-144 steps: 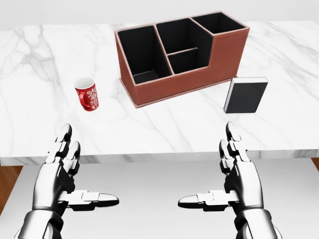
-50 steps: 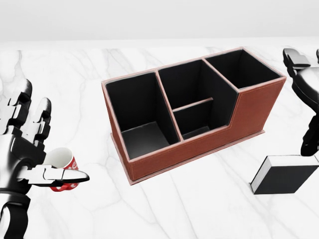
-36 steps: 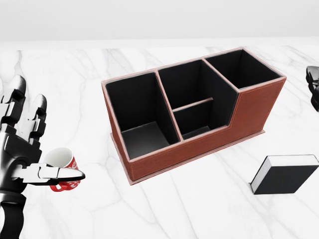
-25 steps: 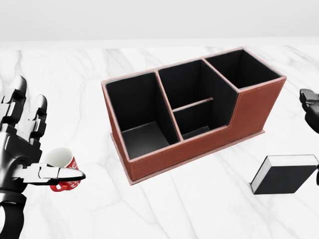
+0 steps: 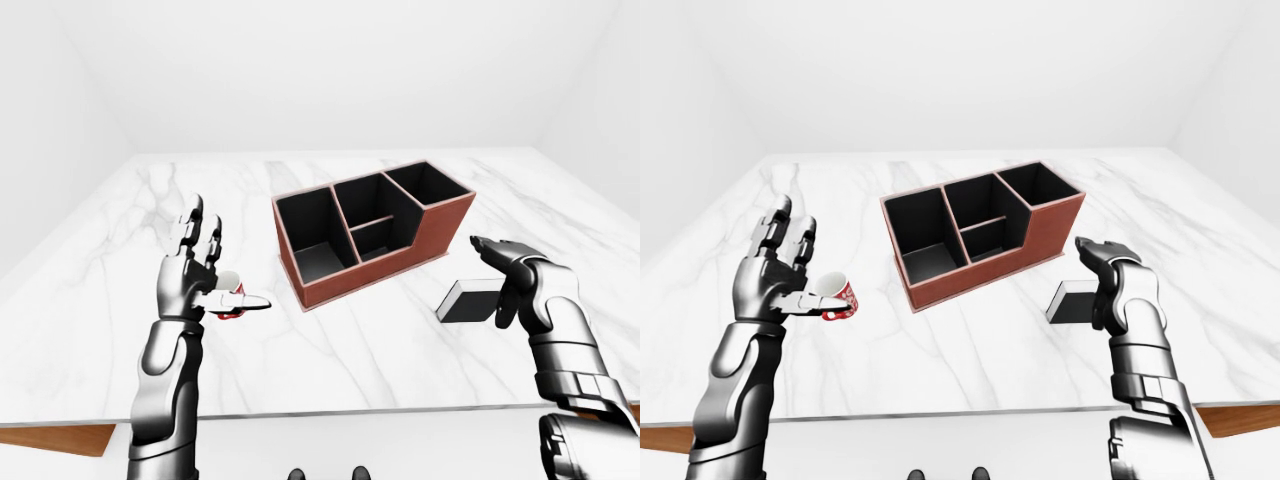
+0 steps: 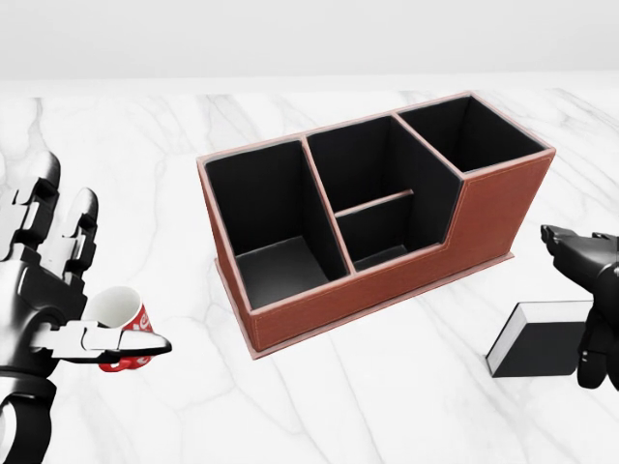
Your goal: Pick up the book and place it in the left compartment of the caddy.
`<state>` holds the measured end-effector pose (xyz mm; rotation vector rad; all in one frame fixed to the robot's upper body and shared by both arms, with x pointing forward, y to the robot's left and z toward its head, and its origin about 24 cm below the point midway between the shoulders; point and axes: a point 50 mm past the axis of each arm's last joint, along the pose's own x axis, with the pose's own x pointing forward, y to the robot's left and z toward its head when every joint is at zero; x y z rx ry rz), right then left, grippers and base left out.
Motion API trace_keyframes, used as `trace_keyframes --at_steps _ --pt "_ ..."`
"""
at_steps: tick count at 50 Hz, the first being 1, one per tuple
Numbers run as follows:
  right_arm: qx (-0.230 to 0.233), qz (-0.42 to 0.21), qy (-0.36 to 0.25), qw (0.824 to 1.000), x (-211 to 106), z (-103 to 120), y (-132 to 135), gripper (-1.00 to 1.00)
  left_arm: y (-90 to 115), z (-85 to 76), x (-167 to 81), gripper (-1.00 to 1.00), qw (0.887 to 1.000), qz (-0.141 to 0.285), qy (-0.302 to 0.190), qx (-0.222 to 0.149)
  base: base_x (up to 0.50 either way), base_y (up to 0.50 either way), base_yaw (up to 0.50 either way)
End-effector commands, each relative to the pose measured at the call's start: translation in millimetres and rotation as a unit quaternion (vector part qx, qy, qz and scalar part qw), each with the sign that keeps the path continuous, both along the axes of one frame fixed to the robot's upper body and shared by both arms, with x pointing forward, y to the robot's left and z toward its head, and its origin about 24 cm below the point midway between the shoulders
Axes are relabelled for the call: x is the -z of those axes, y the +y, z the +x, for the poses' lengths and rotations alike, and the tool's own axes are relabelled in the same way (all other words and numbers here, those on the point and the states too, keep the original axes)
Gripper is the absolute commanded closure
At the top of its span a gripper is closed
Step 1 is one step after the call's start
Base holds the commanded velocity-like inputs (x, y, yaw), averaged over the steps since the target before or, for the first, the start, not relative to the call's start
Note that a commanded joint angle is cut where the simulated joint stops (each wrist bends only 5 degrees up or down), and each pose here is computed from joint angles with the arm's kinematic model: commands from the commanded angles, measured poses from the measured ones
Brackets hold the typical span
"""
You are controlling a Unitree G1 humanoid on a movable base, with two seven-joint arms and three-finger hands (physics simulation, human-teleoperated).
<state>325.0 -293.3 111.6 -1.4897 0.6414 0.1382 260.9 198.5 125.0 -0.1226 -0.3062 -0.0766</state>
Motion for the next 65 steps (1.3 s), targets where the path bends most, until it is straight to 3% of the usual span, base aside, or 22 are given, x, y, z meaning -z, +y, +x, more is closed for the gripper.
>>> trace_keyframes --at_steps 1,10,22,33,34,35,36,53,59,61,65 --pt "0.004 0.014 0.032 0.999 18 14 1 -1.0 -1 -0.2 1 -1.0 1.0 0.003 0.002 0.002 0.0 0.0 0.0" --pt "-0.008 0.034 0.027 0.999 33 23 15 -1.0 -6 -1.8 6 -1.0 1.0 0.01 0.011 0.008 0.0 0.0 0.0" --pt "0.006 0.032 0.006 0.999 52 28 15 -1.0 -6 -1.3 7 -1.0 1.0 0.011 0.013 0.007 0.0 0.0 0.0" --pt "-0.008 -0.095 -0.018 0.995 59 24 -2 -1.0 -8 -0.7 10 -1.0 1.0 0.016 0.021 0.007 0.0 0.0 0.0" --pt "-0.018 -0.119 -0.02 0.993 59 23 -3 -0.41 -8 -1.3 10 -1.0 1.0 0.017 0.021 0.007 0.0 0.0 0.0" --pt "-0.019 -0.124 -0.02 0.992 60 23 -3 0.38 -8 -1.3 11 -1.0 1.0 0.017 0.022 0.007 0.0 0.0 0.0" --pt "-0.022 -0.133 -0.016 0.991 60 22 -4 0.98 -9 -1.3 11 -1.0 1.0 0.017 0.022 0.007 0.0 0.0 0.0" --pt "-0.055 -0.177 -0.022 0.982 51 28 8 1.0 -8 -1.4 10 -1.0 1.0 0.018 0.02 0.004 0.0 0.0 0.0" --pt "-0.051 -0.15 -0.056 0.986 24 35 18 1.0 -5 1.0 9 -1.0 1.0 0.017 0.019 0.002 0.0 0.0 0.0" --pt "-0.056 -0.166 -0.044 0.984 16 30 20 1.0 -3 1.8 7 -1.0 1.0 0.015 0.015 -0.002 0.0 0.0 0.0" --pt "-0.061 -0.136 -0.083 0.985 -19 22 38 1.0 0 3.2 5 -1.0 1.0 0.01 0.012 -0.007 0.0 0.0 0.0"
